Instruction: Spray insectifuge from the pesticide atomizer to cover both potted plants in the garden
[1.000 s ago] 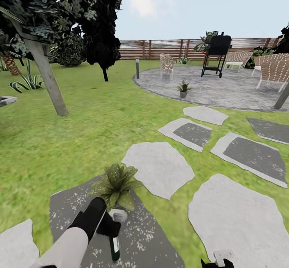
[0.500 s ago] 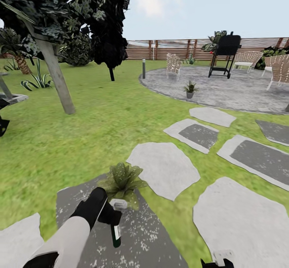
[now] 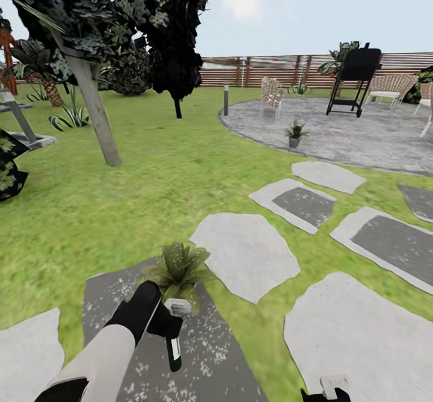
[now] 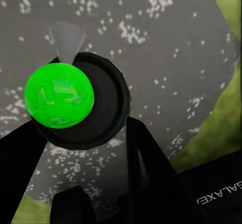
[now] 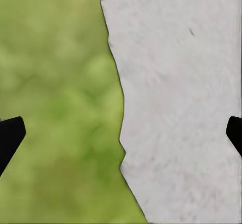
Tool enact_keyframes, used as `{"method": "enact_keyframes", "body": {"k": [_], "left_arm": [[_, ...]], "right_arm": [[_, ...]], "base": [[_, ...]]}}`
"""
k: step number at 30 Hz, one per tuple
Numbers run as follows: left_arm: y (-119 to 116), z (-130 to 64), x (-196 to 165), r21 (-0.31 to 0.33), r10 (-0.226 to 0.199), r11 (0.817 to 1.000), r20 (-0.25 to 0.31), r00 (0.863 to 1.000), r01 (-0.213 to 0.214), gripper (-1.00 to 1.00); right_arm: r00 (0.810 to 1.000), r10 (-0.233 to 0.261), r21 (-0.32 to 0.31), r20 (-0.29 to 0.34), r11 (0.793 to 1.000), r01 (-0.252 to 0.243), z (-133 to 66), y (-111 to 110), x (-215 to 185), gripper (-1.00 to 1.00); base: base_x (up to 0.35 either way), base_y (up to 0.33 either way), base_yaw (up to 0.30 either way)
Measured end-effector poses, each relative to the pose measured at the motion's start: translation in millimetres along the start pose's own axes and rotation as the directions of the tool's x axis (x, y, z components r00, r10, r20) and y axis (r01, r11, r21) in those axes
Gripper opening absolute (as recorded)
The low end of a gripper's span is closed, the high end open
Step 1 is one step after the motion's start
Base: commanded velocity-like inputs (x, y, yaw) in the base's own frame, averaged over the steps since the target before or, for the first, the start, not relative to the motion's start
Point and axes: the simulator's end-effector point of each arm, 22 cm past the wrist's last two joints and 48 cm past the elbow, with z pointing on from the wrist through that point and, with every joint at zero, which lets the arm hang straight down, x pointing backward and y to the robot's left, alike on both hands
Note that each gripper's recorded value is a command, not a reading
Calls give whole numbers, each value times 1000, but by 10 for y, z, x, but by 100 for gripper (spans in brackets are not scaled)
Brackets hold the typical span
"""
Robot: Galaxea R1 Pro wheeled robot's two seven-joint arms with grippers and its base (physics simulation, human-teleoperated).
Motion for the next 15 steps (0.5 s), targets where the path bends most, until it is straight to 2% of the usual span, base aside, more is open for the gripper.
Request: {"method": "enact_keyframes", "body": {"k": [5, 8, 12, 15], "left_arm": [[20, -9, -1, -4, -1, 1000, 0, 1000, 1, -100], [42, -124, -163, -9, 3, 1000, 25, 1000, -3, -100], [71, -291, -382, -21, 14, 1000, 53, 999, -13, -100], [80, -358, -460, -75, 86, 994, 42, 995, -83, -100]], "right_arm": [[1000, 0, 0, 0, 1000, 0, -1, 0, 0, 100], [1000, 0, -1, 0, 1000, 0, -3, 2, 2, 100], [1000, 1, -2, -2, 1000, -1, -1, 5, 5, 100], [1000, -1, -1, -4, 1000, 1, -2, -9, 15, 100]], "base": [[204, -217, 277], [238, -179, 268], [145, -57, 63], [10, -2, 3]]}}
